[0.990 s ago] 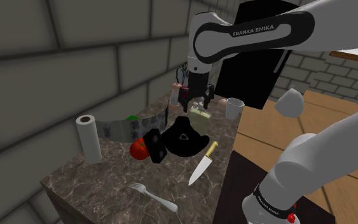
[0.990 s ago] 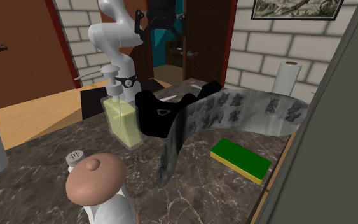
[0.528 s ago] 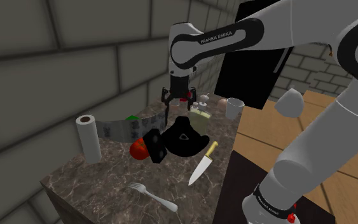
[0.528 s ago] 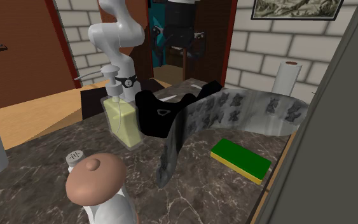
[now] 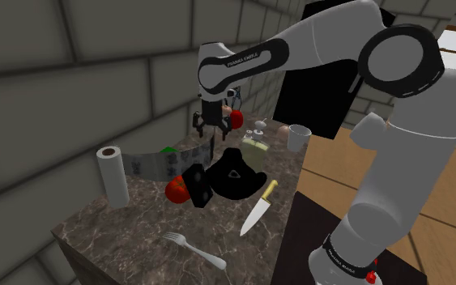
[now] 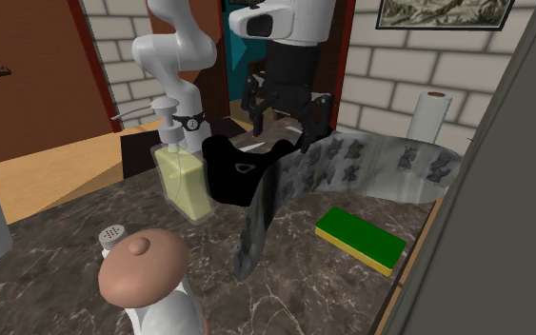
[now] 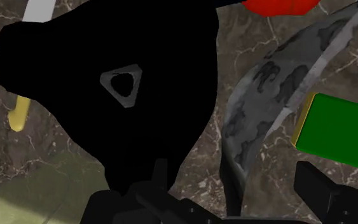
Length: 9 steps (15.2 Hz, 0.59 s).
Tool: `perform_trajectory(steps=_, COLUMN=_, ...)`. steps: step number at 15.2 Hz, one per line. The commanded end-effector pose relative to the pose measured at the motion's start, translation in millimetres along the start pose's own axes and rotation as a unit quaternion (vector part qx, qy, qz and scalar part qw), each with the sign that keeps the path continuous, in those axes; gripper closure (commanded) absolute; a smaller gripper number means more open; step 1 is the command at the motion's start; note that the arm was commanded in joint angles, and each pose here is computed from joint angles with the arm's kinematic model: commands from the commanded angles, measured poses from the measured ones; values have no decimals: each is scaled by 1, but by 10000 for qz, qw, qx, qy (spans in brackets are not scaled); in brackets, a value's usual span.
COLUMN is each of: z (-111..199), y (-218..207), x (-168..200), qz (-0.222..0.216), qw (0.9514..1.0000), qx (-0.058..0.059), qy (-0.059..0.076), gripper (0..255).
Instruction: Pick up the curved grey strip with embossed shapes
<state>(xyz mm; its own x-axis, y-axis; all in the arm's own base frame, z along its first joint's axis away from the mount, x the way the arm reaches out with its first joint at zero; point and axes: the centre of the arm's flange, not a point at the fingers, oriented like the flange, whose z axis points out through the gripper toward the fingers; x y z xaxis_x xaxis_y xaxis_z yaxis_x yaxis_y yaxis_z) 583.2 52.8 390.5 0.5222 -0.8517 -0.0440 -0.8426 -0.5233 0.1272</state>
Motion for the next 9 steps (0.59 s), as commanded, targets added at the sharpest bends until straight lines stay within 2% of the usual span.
perform_trajectory(steps=1, z=4, y=-14, x=20, qz=369, qw=9993, qx=-11, qy=8, gripper=0)
perform_trajectory(steps=9, z=44, y=-19, x=21, qz=369, qw=9993, qx=-11, qy=8, gripper=0)
